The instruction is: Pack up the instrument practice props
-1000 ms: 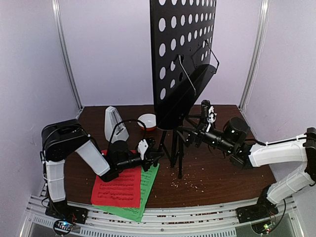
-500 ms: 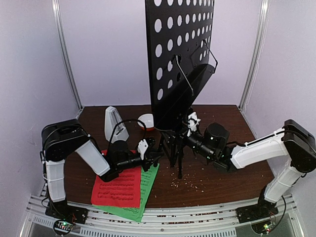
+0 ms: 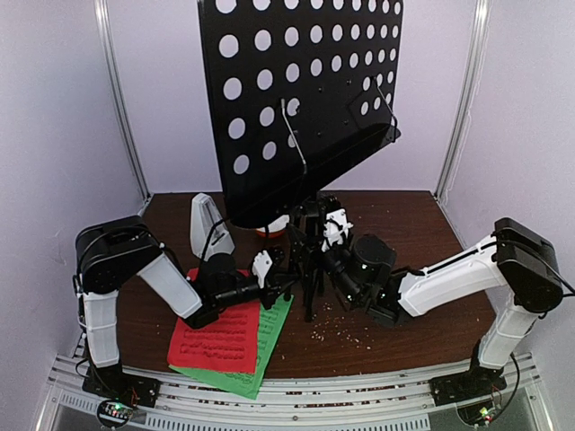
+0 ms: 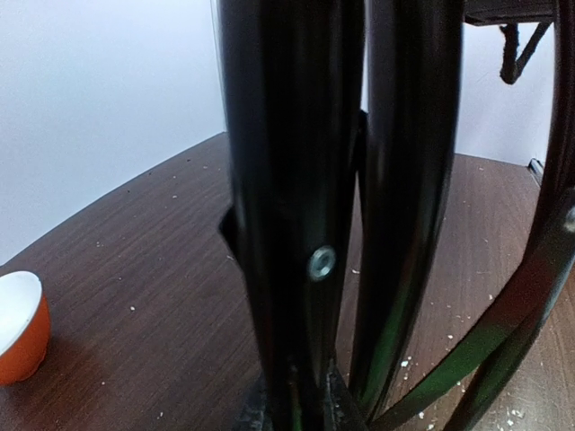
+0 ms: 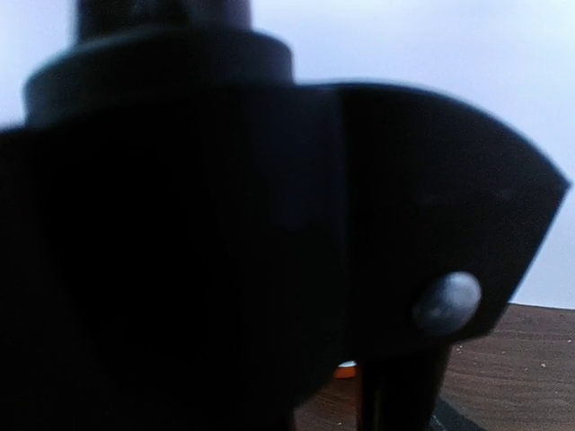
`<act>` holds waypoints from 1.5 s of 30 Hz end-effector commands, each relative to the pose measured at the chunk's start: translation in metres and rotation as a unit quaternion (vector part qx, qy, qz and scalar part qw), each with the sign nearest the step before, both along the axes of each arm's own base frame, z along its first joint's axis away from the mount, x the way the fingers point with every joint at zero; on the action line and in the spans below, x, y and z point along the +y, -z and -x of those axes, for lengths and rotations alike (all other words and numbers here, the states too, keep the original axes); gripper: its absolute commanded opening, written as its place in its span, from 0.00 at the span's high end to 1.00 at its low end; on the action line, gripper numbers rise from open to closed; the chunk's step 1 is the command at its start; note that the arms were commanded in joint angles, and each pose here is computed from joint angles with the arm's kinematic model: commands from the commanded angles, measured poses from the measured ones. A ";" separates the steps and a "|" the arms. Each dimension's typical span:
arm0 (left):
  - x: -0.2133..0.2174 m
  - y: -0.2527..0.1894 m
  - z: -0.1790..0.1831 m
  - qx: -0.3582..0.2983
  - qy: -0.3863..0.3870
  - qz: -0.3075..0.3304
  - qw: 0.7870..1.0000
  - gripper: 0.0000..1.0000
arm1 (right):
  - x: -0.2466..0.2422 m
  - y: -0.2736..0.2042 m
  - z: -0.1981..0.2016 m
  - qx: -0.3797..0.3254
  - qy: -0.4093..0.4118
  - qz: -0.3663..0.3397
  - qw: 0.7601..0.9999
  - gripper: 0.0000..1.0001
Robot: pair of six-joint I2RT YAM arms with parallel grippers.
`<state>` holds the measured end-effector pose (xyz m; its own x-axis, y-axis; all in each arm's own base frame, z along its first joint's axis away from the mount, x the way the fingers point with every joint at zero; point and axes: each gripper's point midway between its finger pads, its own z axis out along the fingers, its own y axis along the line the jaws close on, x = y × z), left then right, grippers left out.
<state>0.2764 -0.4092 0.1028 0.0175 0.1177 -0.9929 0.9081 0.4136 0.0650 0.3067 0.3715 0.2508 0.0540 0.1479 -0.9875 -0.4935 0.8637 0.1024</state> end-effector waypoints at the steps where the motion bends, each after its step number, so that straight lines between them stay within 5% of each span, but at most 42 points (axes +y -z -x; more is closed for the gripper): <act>1: -0.010 -0.032 0.014 -0.055 0.026 0.020 0.998 1.00 | -0.019 0.000 -0.010 0.000 0.064 0.007 0.998 0.42; 13: -0.024 -0.043 0.012 -0.030 0.042 0.042 0.998 1.00 | -0.028 -0.022 0.006 -0.022 0.036 -0.005 0.999 0.77; 25: -0.028 -0.090 0.033 -0.014 0.083 0.067 0.994 1.00 | -0.036 -0.053 0.013 -0.002 0.021 -0.035 0.999 0.97; 33: -0.041 -0.118 0.053 0.052 0.129 0.094 0.986 1.00 | -0.045 -0.063 0.012 0.058 0.035 -0.046 0.997 0.99; 45: -0.040 -0.112 0.072 0.188 0.111 0.097 0.971 1.00 | -0.065 -0.015 0.010 0.150 0.086 -0.053 0.984 0.99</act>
<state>0.1999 -0.4437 0.1278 -0.4151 0.1902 -0.8896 0.8997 0.2312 -0.3704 0.2923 0.3214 0.2583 -0.2046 0.1997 -0.9583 -0.3528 0.8981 0.2625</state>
